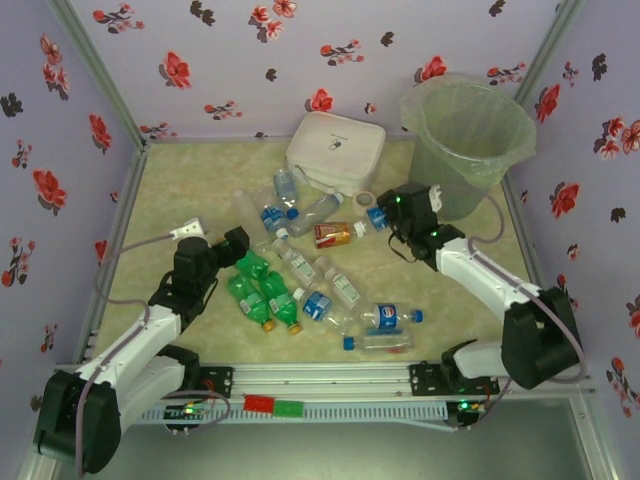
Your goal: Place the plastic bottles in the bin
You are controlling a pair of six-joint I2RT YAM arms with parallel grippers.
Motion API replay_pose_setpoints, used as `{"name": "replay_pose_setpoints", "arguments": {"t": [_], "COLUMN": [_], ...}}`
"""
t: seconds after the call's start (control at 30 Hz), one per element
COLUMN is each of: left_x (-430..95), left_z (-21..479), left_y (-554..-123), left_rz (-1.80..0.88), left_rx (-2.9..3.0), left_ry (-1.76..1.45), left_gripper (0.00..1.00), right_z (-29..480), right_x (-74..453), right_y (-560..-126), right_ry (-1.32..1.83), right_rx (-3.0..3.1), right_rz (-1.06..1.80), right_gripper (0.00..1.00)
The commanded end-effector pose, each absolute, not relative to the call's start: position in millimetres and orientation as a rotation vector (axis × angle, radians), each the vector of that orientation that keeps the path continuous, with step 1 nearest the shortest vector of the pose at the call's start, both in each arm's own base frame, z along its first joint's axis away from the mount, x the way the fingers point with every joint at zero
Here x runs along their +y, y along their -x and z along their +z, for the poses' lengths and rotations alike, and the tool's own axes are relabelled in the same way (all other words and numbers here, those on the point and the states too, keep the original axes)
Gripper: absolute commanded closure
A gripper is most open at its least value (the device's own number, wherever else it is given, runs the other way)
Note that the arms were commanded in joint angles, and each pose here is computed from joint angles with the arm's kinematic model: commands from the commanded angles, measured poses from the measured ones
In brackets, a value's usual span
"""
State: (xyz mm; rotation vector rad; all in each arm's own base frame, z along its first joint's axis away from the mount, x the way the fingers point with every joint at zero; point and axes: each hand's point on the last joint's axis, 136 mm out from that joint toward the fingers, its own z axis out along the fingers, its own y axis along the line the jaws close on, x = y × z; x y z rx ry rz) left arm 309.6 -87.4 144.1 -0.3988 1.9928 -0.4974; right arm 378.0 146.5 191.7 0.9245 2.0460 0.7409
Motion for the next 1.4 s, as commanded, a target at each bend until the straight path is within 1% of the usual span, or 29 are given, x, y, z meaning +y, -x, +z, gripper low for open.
{"name": "replay_pose_setpoints", "arguments": {"t": [0.0,0.17,0.3,0.4,0.53,0.67,0.8,0.97,1.1,1.17,1.27,1.33,1.37], "left_x": [-102,-124,-148,-166,-186,-202,-207,-201,-193,-189,-183,-180,-178], "left_z": [164,169,173,174,173,169,165,165,167,168,171,172,172], "left_y": [-319,-329,-335,-338,-339,-339,-337,-336,-335,-335,-334,-334,-334], "left_rz": [-0.584,-0.676,-0.741,-0.752,-0.738,-0.718,-0.691,-0.645,-0.605,-0.581,-0.553,-0.538,-0.529], "left_rx": [1.964,1.983,2.003,2.034,2.079,2.125,2.168,2.171,2.162,2.155,2.144,2.139,2.137], "left_ry": [0.358,0.29,0.211,0.139,0.048,-0.028,-0.065,-0.058,-0.041,-0.028,-0.018,-0.007,-0.001], "left_gripper": [0.0,0.0,0.0,0.0,0.0,0.0,0.0,0.0,0.0,0.0,0.0,0.0,0.0], "right_z": [264,349,410,446,468,459,436,391,350,330,314,313,316], "right_x": [135,118,89,64,28,-7,-23,-32,-37,-39,-40,-41,-41], "right_y": [-382,-385,-391,-399,-414,-438,-465,-502,-518,-525,-530,-532,-533], "right_ry": [-0.605,-0.361,-0.286,-0.276,-0.298,-0.346,-0.379,-0.392,-0.42,-0.439,-0.463,-0.473,-0.473], "right_rx": [1.995,1.9,1.789,1.726,1.678,1.676,1.718,1.821,1.92,1.966,2.015,2.031,2.03], "right_rz": [0.585,0.402,0.235,0.14,-0.004,-0.16,-0.204,-0.249,-0.241,-0.208,-0.161,-0.163,-0.162], "right_gripper": [0.53,0.54,0.54,0.54,0.54,0.53,0.53,0.53,0.51,0.48,0.44,0.35,0.28]}}
